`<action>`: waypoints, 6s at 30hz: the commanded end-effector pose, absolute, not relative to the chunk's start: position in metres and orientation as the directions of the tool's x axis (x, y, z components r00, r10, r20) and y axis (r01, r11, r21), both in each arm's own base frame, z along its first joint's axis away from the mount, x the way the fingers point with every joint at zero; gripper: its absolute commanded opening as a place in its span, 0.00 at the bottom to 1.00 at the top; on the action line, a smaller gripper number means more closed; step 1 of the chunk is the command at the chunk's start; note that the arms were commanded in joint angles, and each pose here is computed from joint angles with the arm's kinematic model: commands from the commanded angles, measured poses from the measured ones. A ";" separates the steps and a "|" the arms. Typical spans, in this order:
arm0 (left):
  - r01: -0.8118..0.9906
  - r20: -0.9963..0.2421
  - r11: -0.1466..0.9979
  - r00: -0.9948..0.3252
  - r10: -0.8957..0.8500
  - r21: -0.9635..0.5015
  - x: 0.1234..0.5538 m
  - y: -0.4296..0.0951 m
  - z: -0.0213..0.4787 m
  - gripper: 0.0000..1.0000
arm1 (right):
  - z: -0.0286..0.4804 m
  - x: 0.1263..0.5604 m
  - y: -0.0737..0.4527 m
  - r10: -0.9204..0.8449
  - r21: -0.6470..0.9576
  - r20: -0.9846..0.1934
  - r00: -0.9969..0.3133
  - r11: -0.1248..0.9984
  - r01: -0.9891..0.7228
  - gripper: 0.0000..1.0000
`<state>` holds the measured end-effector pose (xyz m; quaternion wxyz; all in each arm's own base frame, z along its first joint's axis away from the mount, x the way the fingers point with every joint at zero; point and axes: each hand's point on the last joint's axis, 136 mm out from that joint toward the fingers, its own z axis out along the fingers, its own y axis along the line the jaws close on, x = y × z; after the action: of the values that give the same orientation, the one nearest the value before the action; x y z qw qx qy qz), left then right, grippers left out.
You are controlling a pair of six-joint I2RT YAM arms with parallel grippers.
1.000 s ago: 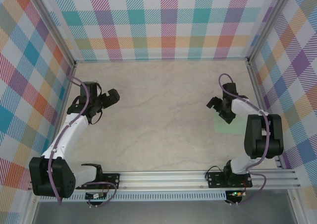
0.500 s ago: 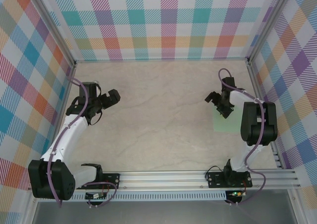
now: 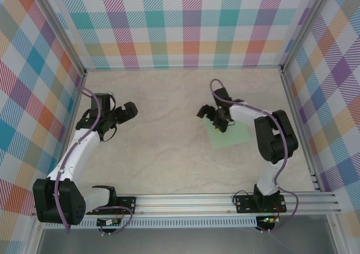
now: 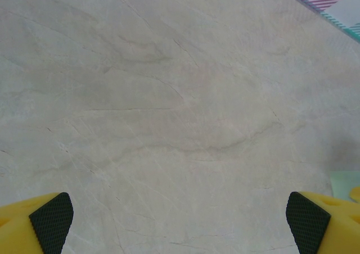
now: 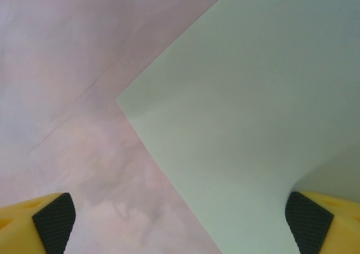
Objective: Fold a paper plane with a square sheet of paper (pick it up from the middle)
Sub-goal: Move the square sheet of paper to the center of the table, then fold the square sheet of paper in half at the center of the table.
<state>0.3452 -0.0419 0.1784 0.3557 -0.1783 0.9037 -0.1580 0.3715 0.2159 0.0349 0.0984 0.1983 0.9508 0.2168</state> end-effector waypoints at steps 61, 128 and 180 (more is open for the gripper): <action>-0.223 -0.529 0.887 -0.734 -0.426 -0.406 0.344 -0.045 0.165 1.00 | -0.033 0.303 0.222 -0.393 0.028 0.131 -0.910 0.919 -0.393 0.94; -0.219 -0.486 0.883 -0.767 -0.419 -0.415 0.346 -0.052 0.154 1.00 | -0.037 0.314 0.198 -0.308 -0.056 0.125 -0.943 0.947 -0.317 0.79; -0.070 -0.319 0.743 -0.873 -0.368 -0.666 0.312 -0.220 0.066 0.84 | 0.030 0.279 0.249 -0.050 0.434 -0.010 -0.999 0.900 -0.049 0.53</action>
<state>0.3089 -0.2169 0.0671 0.2101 -0.1211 0.9099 -0.3366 0.2746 0.2666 0.0388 -0.0144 -0.0210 0.9622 0.2712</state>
